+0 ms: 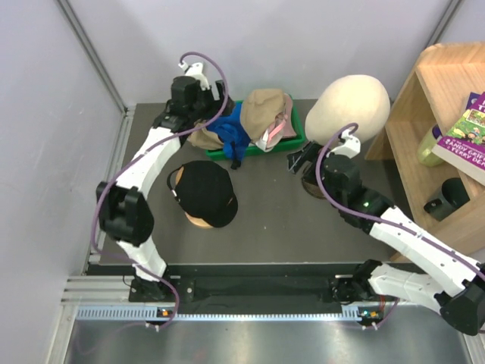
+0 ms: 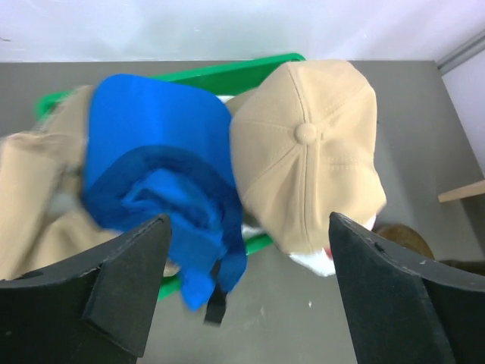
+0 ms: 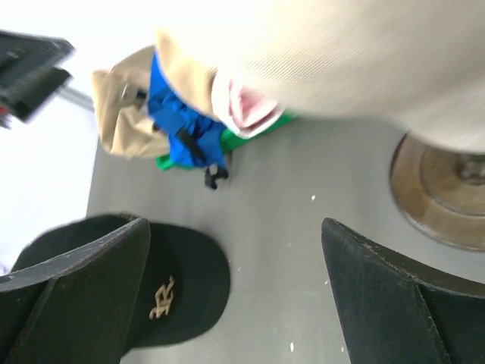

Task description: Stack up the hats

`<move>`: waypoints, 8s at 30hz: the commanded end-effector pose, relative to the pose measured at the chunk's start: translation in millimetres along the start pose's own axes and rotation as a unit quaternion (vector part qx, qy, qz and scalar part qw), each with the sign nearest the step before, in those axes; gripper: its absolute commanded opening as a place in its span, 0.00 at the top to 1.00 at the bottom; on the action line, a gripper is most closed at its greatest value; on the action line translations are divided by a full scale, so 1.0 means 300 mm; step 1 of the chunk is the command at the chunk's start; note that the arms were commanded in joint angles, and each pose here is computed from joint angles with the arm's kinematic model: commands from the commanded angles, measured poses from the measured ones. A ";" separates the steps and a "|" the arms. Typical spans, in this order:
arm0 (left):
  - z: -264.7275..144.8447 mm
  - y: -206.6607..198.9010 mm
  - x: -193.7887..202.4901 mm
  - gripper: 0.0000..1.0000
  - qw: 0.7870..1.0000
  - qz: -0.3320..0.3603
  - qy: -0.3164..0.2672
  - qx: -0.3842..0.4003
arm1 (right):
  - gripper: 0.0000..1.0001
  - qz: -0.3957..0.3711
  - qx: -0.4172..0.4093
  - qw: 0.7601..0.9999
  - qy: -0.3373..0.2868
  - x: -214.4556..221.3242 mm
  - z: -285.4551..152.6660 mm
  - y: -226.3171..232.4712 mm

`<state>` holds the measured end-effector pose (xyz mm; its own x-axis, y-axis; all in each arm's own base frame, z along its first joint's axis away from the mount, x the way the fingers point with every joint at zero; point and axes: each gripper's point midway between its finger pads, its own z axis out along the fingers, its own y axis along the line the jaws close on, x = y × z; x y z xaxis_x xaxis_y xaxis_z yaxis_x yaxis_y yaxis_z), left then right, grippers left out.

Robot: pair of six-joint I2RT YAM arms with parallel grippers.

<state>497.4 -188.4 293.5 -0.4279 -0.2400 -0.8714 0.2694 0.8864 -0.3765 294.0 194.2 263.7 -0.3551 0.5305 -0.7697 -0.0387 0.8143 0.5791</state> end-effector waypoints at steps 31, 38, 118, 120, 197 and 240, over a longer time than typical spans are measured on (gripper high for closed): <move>0.335 -0.188 -0.031 1.00 0.987 -0.060 -0.037 0.143 | 0.06 0.033 0.013 0.999 -0.007 -0.128 0.117 -0.031; 0.194 -0.234 -0.230 1.00 0.983 -0.043 -0.101 0.148 | 0.06 0.029 0.013 0.999 -0.021 -0.159 0.096 -0.036; -1.063 -0.747 0.029 1.00 0.858 0.088 0.052 0.504 | 0.05 0.486 -0.246 0.814 0.202 -0.096 -0.362 0.281; -1.056 -0.758 0.034 1.00 0.857 0.091 0.053 0.505 | 0.05 0.497 -0.244 0.807 0.203 -0.090 -0.355 0.276; -0.941 -0.152 -0.346 0.01 0.970 0.074 -0.185 -0.136 | 1.00 0.330 -0.432 0.831 0.116 0.171 0.089 0.807; -0.750 0.047 0.374 0.01 0.990 0.002 0.008 -0.140 | 1.00 0.280 -0.179 0.933 0.137 0.523 0.295 0.334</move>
<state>249.4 -104.1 254.9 -0.4731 -0.2119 -0.8551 -0.0061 0.9714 -0.2373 330.9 387.3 193.7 -0.6263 0.7552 -0.1933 -0.0861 0.1794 0.9800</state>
